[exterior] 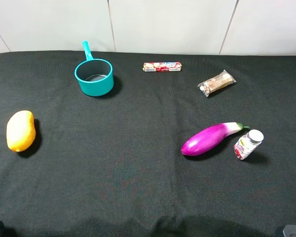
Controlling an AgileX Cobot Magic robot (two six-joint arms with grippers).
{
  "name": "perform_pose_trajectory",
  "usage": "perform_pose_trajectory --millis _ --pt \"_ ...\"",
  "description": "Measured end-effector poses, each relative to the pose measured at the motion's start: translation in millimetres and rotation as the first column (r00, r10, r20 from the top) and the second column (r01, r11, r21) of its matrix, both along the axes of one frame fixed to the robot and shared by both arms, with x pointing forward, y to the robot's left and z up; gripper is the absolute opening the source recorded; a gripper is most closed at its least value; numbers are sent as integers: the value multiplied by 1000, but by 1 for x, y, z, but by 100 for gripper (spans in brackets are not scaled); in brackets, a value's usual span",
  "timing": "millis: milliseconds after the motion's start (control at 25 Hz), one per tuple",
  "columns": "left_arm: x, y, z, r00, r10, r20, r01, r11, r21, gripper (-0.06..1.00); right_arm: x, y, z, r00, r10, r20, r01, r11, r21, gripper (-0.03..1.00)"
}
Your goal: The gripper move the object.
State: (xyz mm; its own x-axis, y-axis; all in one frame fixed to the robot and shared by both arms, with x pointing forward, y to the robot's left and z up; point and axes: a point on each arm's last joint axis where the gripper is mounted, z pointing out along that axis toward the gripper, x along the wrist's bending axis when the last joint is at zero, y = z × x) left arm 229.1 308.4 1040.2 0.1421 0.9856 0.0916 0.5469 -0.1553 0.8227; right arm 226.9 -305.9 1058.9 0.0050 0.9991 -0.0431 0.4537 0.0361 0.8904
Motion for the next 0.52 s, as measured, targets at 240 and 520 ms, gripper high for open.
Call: perform_pose_trajectory --millis 240,520 --pt "0 0 0 1000 0 0 0 1000 0 99 0 0 0 1000 0 0 0 1000 -1 69" --pt "0 0 0 1000 0 0 0 1000 0 99 0 0 0 1000 0 0 0 1000 -1 69"
